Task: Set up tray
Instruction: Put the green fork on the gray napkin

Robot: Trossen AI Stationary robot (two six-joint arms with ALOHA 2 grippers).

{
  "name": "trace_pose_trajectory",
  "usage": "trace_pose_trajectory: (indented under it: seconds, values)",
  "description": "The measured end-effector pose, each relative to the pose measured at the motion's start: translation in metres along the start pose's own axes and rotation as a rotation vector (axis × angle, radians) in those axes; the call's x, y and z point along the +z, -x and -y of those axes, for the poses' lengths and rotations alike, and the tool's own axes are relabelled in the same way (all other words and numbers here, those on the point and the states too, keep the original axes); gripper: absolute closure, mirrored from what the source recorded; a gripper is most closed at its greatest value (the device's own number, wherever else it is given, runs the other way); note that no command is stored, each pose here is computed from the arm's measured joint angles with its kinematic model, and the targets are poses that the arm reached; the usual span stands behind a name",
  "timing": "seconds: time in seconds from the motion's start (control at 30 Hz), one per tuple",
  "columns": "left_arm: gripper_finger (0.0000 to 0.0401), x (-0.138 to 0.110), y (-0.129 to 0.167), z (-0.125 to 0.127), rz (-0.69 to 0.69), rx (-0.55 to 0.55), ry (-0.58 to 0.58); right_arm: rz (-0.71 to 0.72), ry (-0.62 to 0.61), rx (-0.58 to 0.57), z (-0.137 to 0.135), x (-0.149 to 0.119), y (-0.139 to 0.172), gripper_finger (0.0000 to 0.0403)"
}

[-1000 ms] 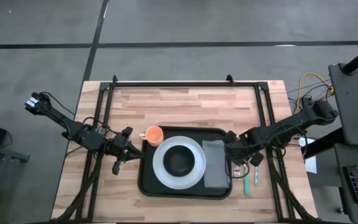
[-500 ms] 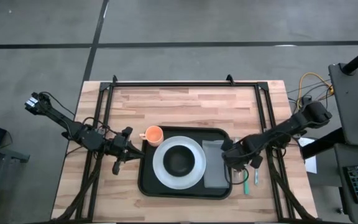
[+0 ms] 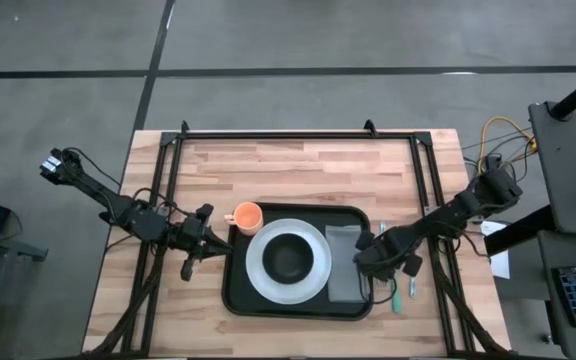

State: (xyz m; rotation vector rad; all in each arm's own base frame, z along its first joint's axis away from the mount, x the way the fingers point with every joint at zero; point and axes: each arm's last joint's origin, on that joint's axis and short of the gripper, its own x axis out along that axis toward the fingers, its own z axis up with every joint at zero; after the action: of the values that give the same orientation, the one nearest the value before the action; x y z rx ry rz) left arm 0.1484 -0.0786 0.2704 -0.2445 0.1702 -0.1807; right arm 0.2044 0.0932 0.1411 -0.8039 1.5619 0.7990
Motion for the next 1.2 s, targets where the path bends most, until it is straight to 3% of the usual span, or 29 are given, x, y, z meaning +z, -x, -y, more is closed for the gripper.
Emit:
trace_pose_trajectory:
  seconds: [0.7,1.2]
  values:
    - [0.0378,0.0,0.0,0.0,0.0,0.0,0.001,0.042,0.02,-0.048,0.003,0.003,0.0,0.0312]
    - [0.0378,0.0,0.0,0.0,-0.001,0.0,0.0,0.068,0.005,-0.064,0.005,0.003,0.01,0.03]
